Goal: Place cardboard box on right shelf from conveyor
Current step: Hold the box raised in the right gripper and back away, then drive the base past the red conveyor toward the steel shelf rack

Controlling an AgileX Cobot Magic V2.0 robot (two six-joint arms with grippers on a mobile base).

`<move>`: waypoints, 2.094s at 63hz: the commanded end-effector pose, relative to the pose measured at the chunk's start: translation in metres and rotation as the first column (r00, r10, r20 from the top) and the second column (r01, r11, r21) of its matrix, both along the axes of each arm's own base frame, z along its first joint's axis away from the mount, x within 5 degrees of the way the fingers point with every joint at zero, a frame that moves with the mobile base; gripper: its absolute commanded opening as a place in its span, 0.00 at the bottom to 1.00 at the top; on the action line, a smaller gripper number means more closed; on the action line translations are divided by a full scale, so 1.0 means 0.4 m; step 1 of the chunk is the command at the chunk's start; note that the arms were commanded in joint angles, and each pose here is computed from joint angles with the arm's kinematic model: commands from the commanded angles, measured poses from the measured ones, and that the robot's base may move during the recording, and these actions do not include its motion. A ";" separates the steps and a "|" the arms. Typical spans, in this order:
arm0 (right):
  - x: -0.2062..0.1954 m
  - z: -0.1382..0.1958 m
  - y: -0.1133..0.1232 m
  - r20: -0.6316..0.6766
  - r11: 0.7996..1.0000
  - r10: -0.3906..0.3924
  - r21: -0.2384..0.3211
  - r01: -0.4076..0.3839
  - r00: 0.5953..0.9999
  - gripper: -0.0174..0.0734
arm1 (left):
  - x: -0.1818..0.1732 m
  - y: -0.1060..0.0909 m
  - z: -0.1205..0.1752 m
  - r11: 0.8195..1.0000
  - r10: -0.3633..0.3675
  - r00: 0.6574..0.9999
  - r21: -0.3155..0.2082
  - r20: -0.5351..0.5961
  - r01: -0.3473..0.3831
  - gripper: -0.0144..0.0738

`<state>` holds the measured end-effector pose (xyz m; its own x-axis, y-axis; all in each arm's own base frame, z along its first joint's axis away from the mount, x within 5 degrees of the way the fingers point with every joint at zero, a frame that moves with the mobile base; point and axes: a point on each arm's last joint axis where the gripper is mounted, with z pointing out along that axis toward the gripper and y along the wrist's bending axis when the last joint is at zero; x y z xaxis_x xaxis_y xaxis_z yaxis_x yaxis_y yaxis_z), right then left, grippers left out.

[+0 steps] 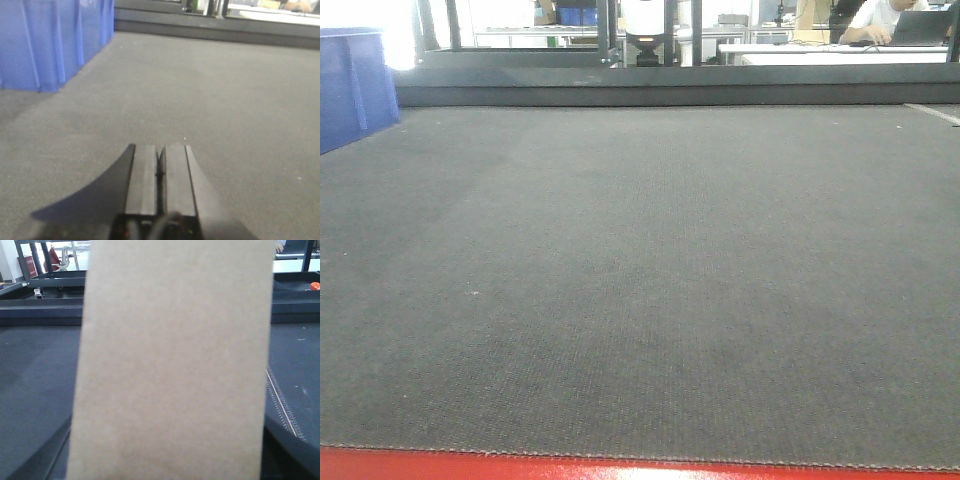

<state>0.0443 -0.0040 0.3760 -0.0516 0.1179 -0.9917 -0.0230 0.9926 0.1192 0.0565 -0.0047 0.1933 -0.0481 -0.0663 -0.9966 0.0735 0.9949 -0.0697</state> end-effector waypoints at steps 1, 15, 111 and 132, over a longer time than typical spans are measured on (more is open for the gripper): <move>-0.004 0.044 0.002 0.124 1.000 0.009 -0.018 -0.007 0.992 0.39 | -0.002 0.001 0.023 1.000 0.003 0.995 -0.017 0.098 -0.002 0.03; -0.004 0.044 0.002 0.124 1.000 0.009 -0.018 -0.007 0.992 0.39 | -0.002 0.001 0.023 1.000 0.003 0.995 -0.017 0.098 -0.002 0.03; -0.004 0.044 0.002 0.124 1.000 0.009 -0.018 -0.007 0.992 0.39 | -0.002 0.001 0.023 1.000 0.003 0.995 -0.017 0.098 -0.002 0.03; -0.004 0.044 0.002 0.123 1.000 0.009 -0.018 -0.007 0.992 0.39 | -0.002 0.001 0.023 1.000 0.005 0.995 -0.017 0.098 -0.003 0.03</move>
<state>0.0443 -0.0040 0.3760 -0.0516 0.1179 -0.9917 -0.0230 0.9926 0.1192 0.0565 -0.0047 0.1933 -0.0481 -0.0663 -0.9966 0.0735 0.9949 -0.0697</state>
